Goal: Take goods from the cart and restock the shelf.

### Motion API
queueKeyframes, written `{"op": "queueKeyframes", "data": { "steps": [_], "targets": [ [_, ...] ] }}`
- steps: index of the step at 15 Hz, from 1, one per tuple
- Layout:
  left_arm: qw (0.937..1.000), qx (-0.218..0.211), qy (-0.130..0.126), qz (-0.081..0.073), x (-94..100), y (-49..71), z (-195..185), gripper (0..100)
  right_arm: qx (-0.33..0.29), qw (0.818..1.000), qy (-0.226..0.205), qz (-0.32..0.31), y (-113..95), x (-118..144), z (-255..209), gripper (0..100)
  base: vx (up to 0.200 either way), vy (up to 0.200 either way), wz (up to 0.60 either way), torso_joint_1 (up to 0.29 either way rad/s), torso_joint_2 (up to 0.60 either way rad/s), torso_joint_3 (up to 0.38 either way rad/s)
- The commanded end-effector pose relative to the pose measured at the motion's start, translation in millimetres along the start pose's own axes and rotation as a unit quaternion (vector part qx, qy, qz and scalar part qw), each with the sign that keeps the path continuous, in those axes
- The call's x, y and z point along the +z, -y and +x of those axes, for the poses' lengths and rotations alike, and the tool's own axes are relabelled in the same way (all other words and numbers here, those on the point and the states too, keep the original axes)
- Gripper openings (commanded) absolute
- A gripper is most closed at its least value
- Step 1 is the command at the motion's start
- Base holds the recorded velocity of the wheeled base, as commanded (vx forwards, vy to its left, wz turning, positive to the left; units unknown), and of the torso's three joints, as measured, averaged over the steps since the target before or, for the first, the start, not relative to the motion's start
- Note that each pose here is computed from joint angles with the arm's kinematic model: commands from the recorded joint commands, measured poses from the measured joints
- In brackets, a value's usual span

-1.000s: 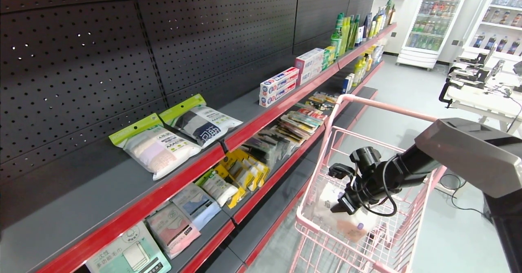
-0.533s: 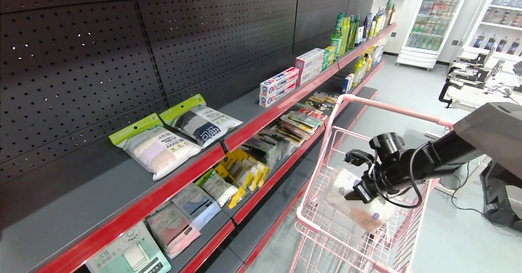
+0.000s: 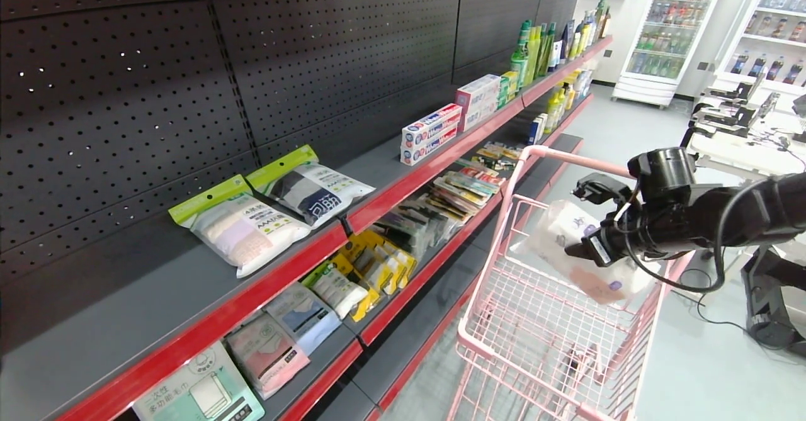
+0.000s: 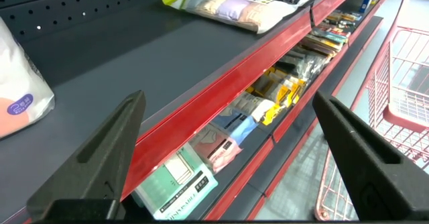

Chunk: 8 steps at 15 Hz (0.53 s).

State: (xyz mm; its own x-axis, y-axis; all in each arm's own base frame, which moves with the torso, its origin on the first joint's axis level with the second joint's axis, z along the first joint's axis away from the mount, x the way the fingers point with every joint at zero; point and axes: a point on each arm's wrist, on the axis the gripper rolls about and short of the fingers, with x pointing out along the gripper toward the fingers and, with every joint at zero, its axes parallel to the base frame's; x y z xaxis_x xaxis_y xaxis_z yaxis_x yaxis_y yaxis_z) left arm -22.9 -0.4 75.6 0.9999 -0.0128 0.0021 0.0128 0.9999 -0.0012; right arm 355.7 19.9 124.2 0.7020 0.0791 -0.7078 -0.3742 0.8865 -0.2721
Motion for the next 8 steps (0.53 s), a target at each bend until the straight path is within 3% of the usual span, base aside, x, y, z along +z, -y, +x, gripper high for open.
{"op": "queueKeyframes", "data": {
  "steps": [1, 4, 5, 8],
  "targets": [
    [1.0, 0.0, 0.0, 0.0, 0.0, 0.0, 0, 100, -0.046, 0.997, 0.063, 0.015, 1, 10, -69, 0, 0.0, 0.0, 0.0, 0.0, 0.0, 0.0],
    [1.0, 0.0, 0.0, 0.0, 0.0, 0.0, 0, 100, -0.061, 0.993, 0.095, 0.039, -7, 8, -104, 0, 0.0, 0.0, 0.0, 0.0, 0.0, 0.0],
    [1.0, 0.0, 0.0, 0.0, 0.0, 0.0, 0, 100, -0.06, 0.987, 0.137, 0.066, -19, 1, -142, 0, 0.0, 0.0, 0.0, 0.0, 0.0, 0.0],
    [1.0, 0.0, 0.0, 0.0, 0.0, 0.0, 0, 100, -0.069, 0.978, 0.183, 0.072, -33, -25, -192, 0, 0.0, 0.0, 0.0, 0.0, 0.0, 0.0]
  ]
}}
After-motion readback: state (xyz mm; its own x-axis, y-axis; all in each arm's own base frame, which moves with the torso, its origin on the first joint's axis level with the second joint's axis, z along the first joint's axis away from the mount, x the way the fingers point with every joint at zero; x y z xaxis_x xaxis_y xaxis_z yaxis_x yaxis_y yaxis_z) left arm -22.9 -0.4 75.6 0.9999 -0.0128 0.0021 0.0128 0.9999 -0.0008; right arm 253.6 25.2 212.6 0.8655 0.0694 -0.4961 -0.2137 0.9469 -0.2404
